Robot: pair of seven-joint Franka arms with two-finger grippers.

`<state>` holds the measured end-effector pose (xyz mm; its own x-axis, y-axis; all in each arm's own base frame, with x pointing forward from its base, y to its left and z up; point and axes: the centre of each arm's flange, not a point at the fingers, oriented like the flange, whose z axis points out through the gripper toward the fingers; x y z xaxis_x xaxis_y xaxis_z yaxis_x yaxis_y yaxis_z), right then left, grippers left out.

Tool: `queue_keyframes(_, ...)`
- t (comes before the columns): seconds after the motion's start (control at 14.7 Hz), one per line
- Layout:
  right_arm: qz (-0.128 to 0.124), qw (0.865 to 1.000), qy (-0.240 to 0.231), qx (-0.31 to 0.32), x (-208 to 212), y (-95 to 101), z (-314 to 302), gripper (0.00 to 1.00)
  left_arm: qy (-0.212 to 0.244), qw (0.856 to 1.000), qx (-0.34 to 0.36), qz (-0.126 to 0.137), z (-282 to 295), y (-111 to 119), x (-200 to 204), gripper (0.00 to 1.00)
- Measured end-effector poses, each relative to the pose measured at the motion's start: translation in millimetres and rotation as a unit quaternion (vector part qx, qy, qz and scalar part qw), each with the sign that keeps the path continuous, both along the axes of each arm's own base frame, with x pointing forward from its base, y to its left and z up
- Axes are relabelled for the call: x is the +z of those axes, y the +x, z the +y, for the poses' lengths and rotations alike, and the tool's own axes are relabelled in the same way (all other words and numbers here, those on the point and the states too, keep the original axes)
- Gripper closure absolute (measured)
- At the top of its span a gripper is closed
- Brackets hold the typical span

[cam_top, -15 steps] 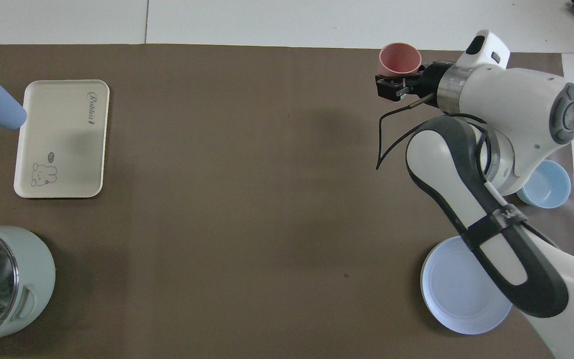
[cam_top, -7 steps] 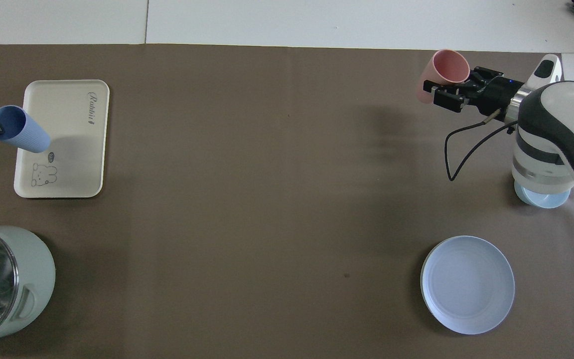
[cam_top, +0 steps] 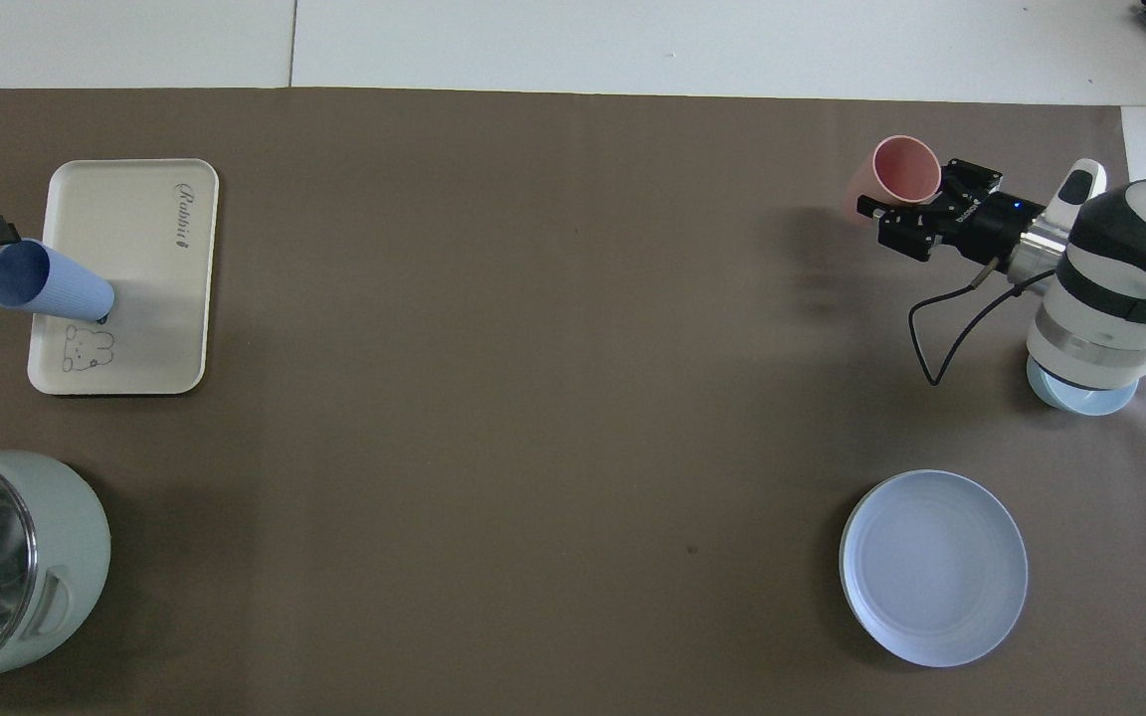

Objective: Place cup on tray
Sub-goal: 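Carry the blue cup to the tray while the right gripper holds the pink cup, then lower the blue cup onto the white tray with the left gripper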

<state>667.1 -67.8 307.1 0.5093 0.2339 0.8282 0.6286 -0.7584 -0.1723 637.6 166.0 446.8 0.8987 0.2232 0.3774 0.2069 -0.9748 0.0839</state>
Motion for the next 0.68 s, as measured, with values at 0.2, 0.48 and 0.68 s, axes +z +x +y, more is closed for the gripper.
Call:
queue_keyframes(0.2,-0.014,1.0,-0.004,0.003,-10,-3.9,-5,0.18,-0.013,0.999,-0.015,0.026,-3,12,50,0.0)
queue_keyframes(0.48,-0.035,0.999,-0.019,0.017,-37,-15.5,-8,0.18,0.01,0.991,-0.073,0.112,-59,12,110,0.0)
queue_keyframes(0.68,-0.039,0.998,-0.028,0.027,-43,-19.4,-7,0.18,0.029,0.983,-0.086,0.16,-136,6,142,0.0)
